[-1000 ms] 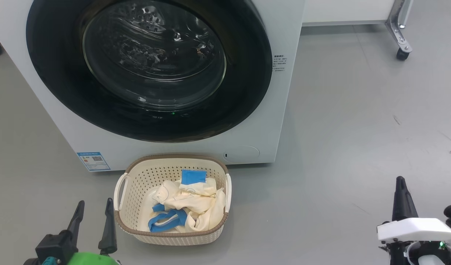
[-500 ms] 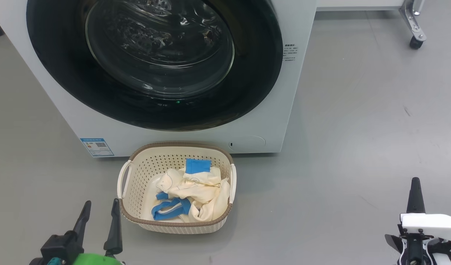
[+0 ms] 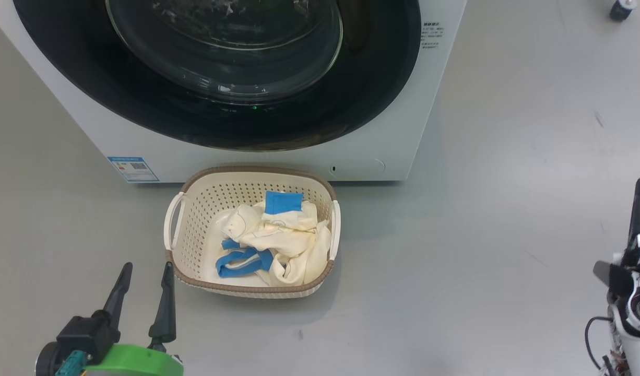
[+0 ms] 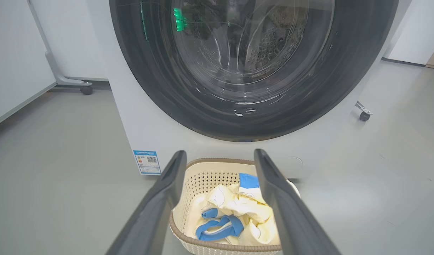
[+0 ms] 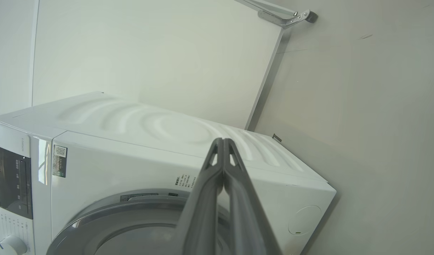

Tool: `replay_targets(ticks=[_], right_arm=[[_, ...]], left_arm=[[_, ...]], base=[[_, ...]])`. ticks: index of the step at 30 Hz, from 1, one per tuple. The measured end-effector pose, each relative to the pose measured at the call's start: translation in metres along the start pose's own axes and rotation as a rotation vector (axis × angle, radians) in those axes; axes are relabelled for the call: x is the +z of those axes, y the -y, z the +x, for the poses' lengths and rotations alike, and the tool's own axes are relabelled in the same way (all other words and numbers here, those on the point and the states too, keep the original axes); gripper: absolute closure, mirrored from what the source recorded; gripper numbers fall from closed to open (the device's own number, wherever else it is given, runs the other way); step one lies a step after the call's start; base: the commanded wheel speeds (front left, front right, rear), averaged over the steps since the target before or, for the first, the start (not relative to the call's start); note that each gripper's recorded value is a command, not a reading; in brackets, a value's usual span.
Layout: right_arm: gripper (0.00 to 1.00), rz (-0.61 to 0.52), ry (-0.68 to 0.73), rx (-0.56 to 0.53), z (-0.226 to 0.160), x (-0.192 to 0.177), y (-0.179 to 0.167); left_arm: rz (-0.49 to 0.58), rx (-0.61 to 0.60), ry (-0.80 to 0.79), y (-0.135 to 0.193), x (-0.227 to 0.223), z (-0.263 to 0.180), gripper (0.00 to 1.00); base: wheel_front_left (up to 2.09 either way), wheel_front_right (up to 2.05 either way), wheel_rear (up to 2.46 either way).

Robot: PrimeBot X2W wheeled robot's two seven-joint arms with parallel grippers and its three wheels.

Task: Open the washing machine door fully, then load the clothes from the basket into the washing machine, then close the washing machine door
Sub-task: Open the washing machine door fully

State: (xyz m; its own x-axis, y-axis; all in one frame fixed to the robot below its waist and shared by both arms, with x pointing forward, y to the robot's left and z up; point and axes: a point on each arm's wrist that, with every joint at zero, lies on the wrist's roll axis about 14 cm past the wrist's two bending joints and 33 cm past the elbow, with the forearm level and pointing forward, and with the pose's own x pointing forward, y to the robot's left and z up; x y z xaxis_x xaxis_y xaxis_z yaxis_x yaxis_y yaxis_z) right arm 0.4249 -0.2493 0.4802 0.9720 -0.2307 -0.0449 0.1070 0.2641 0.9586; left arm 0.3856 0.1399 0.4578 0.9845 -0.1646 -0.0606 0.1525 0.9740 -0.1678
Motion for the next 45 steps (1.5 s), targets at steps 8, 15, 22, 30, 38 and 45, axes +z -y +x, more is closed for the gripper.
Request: replay_targets(ticks=[8,15,22,30,38,45], right_arm=[[1.00,0.037,-0.049,0.072,0.039,0.000,-0.021],[1.00,0.037,-0.125,0.106,0.063,-0.011,-0.029],[1.00,0.071,-0.138,0.148,0.091,-0.013,-0.039],[1.00,0.103,-0.235,0.208,0.120,-0.041,-0.052],[1.00,0.109,-0.354,0.264,0.144,-0.074,-0.061],[1.00,0.116,-0.469,0.312,0.158,-0.107,-0.071]], left_arm=[[0.012,0.013,-0.023,-0.011,-0.009,0.015,0.00],[0.014,0.030,-0.039,-0.020,-0.016,0.023,0.00],[0.019,0.046,-0.056,-0.028,-0.023,0.030,0.00],[0.028,0.064,-0.068,-0.040,-0.032,0.043,0.00],[0.026,0.069,-0.090,-0.045,-0.046,0.056,0.00],[0.023,0.084,-0.116,-0.051,-0.058,0.060,0.00]], base=[[0.00,0.00,0.00],[0.00,0.00,0.00],[0.00,0.00,0.00],[0.00,0.00,0.00],[0.00,0.00,0.00],[0.00,0.00,0.00]])
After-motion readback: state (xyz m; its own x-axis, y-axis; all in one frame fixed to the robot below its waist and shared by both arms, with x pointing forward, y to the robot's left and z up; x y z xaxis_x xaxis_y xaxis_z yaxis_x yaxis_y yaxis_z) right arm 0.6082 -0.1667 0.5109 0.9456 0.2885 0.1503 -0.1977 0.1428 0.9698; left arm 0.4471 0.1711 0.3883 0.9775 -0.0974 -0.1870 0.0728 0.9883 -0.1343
